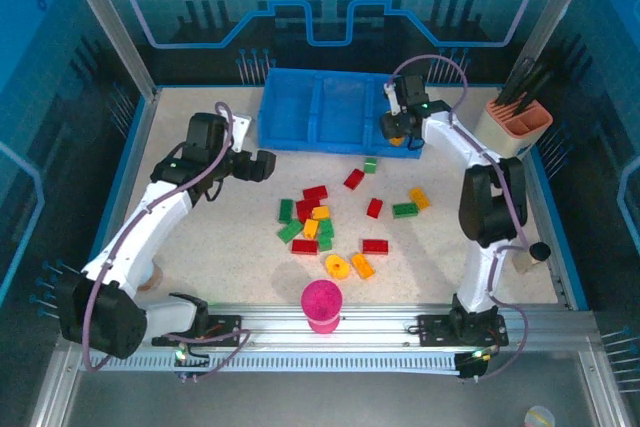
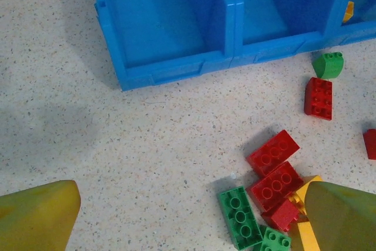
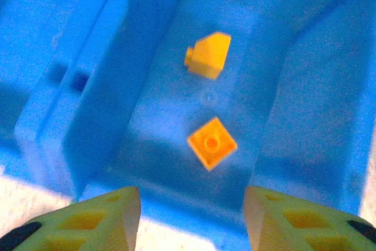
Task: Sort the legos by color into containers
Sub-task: Pick up the lego from the middle-right of the table.
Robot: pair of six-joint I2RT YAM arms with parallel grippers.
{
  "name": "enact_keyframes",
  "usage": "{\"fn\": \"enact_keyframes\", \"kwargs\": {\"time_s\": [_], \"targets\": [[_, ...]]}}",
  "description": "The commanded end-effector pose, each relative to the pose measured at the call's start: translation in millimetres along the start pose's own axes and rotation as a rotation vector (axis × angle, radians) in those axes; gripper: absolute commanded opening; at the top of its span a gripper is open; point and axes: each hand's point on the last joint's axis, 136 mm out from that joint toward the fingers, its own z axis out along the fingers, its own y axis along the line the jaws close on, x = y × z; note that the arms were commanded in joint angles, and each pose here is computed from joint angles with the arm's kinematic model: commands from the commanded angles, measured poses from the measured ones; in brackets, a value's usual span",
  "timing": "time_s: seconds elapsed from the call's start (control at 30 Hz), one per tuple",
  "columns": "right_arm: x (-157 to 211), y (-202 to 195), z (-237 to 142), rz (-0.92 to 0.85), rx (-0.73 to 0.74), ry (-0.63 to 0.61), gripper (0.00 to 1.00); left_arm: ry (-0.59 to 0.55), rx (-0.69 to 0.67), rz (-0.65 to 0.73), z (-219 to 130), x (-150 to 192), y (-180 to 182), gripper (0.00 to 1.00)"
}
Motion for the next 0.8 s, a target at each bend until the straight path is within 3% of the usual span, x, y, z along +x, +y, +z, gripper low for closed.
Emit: {"fn": "enact_keyframes", "kwargs": {"time_s": [0.0,0.23,0.43,0.77], "targets": [[33.9,0.4,-26.6,0.032,0.004,0.065,0.51,-0.027,0.043,0.024,-9.8,-3.7,-9.9,0.99],[107.5,-9.1,-49.5,0.144,-0.015,0.196,0.55,-0.035,0.060,0.018,-12.7,-4.1,-13.1,0.99],[140.5,-7.9,-32.1,0.166,-0.051,0.303,0.64,-0.034,0.079,0.014,-12.3,-1.6,-16.2,0.99],[175.4,-8.8,-7.5,0.161,-0.028,0.432,0.66,-0.020,0.063,0.017,-11.7,8.4,-13.1,0.99]]}}
